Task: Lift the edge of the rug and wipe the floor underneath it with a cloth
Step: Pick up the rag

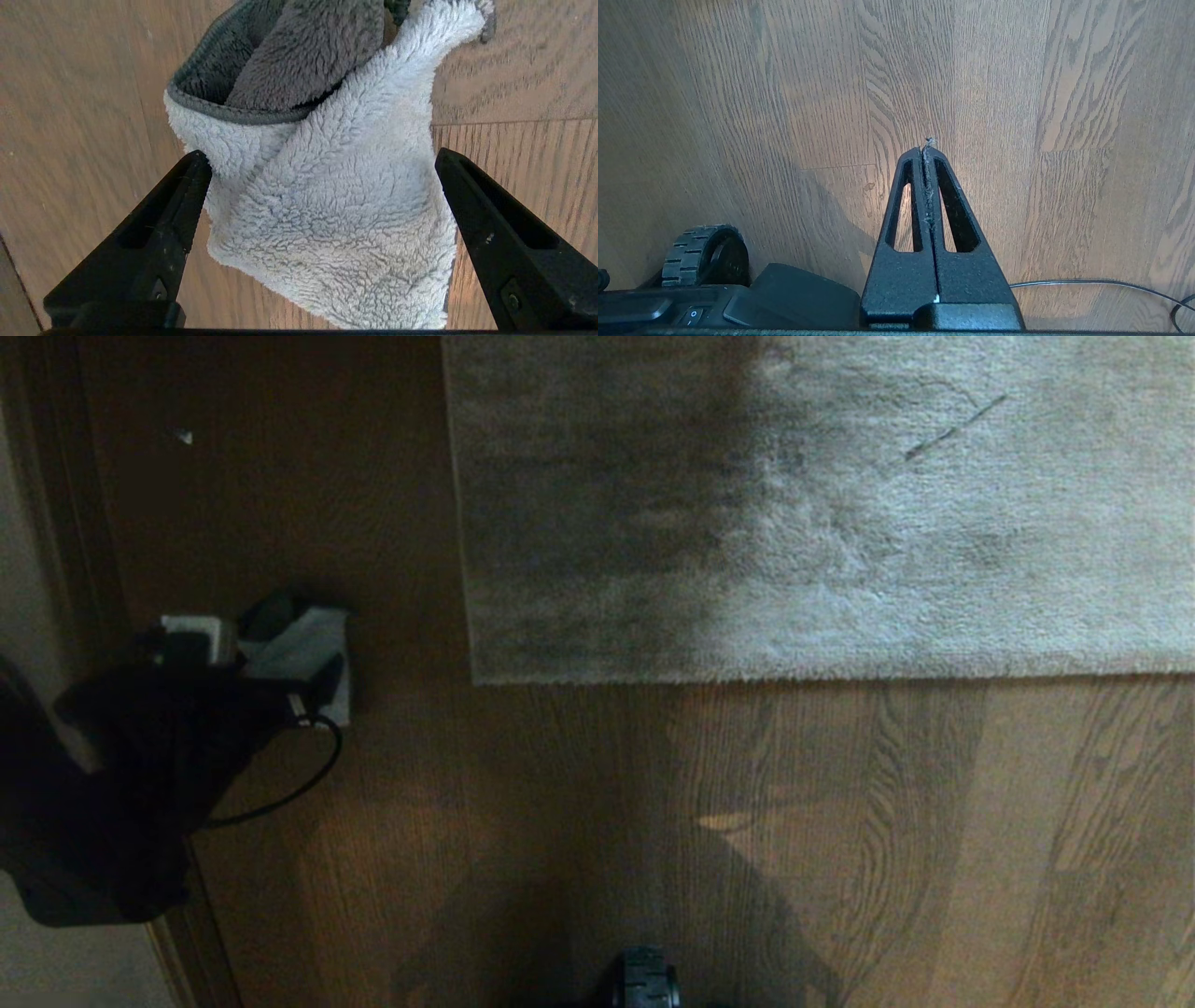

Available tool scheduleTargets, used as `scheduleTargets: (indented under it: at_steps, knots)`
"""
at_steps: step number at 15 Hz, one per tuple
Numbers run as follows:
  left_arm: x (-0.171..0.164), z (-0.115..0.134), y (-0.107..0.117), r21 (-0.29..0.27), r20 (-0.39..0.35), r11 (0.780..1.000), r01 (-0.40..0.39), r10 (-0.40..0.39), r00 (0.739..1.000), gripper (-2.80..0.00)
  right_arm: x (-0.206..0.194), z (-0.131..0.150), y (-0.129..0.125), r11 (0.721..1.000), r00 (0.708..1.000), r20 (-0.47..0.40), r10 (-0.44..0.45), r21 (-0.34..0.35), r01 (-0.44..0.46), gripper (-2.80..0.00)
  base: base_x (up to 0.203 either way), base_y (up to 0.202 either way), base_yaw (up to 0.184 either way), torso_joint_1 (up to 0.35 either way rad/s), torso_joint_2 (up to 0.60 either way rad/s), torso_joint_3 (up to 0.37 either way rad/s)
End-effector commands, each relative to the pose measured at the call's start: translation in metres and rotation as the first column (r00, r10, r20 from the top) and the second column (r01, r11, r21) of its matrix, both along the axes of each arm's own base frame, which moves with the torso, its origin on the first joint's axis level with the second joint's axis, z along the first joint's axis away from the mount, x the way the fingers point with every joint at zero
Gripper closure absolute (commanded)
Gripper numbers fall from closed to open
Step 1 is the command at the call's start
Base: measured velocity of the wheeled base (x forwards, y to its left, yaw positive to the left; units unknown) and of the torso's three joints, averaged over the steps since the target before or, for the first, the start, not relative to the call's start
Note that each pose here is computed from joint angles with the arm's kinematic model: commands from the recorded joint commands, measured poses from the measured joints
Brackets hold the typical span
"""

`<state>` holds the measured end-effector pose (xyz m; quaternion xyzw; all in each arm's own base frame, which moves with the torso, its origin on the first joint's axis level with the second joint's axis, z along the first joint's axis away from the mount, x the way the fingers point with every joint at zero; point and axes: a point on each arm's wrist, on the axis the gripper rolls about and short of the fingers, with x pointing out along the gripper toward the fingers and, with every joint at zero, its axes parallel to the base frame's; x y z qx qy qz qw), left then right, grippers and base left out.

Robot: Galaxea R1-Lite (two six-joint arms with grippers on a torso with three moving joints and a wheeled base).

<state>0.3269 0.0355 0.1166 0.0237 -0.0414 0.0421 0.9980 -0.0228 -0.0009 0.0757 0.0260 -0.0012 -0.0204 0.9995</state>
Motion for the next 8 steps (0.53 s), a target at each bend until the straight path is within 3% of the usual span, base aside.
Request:
scheduleTargets:
  at_steps: [1,8]
  knots:
    - [0.0021,0.0049,0.0004,0.005,0.051,1.000,0.000,0.000,0.999,-2.80,0.0000,0.0000,0.0000,1.000,1.000,0.001,-0.001,0.000,0.001,0.00,0.000,0.000,0.000,0.000,0.00,0.000]
    - [0.0034,0.0052,0.0005,0.007,0.054,1.000,0.001,-0.001,0.999,-2.80,0.0000,0.0001,0.0000,1.000,1.000,0.002,-0.001,0.000,0.001,0.00,0.000,0.000,0.000,0.000,0.00,0.000]
